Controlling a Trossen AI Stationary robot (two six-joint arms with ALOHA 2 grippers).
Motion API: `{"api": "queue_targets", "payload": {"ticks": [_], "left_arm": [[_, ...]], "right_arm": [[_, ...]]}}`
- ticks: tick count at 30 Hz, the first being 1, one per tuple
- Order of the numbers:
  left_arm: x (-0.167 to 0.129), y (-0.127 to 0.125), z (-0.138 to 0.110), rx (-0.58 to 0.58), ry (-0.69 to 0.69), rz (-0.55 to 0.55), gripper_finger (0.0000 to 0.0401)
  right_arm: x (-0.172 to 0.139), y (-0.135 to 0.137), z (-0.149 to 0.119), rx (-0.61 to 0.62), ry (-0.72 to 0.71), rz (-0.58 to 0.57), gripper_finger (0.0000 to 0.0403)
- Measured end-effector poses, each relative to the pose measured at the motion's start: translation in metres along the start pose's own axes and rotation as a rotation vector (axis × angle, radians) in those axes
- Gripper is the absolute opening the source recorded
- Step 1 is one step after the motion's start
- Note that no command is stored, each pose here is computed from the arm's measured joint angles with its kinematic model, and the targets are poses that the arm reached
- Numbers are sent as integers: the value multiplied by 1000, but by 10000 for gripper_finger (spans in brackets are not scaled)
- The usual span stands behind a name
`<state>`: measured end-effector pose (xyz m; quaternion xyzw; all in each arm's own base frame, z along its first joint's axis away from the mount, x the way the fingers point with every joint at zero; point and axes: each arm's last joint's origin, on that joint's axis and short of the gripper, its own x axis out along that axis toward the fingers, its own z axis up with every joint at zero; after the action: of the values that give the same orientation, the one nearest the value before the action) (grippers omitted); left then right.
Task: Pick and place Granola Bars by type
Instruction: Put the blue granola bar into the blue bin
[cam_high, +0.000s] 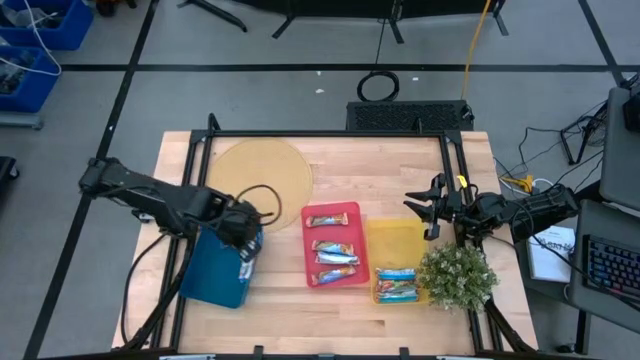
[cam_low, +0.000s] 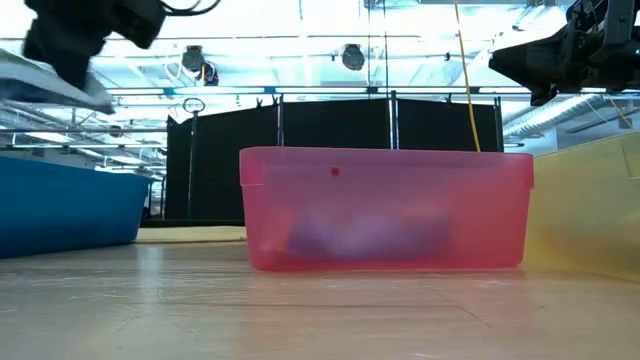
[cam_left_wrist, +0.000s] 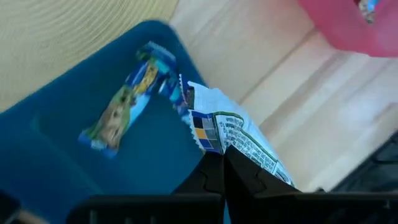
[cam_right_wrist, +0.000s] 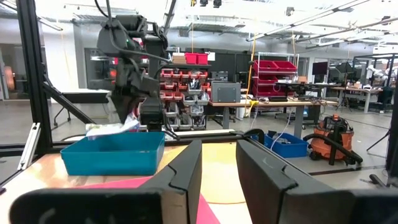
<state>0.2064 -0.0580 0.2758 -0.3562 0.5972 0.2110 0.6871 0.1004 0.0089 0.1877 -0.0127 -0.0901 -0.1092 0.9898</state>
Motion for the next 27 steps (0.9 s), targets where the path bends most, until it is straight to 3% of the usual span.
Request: {"api": "queue_targets", "payload": {"ticks": [6, 13, 17, 22, 27], "left_arm": [[-7, 12, -17, -55, 50, 100, 0], [36, 12, -23, -56, 188, 128, 0], [58, 11, -28, -44, 251, 81, 0], [72, 8, -31, -13, 205, 7, 0], [93, 16, -34, -61, 219, -14, 0]], "right_arm": [[0, 0, 0, 0, 0, 0, 91], [0, 0, 0, 0, 0, 0, 91], [0, 0, 0, 0, 0, 0, 91], [0, 0, 0, 0, 0, 0, 91], [0, 0, 0, 0, 0, 0, 91]]}}
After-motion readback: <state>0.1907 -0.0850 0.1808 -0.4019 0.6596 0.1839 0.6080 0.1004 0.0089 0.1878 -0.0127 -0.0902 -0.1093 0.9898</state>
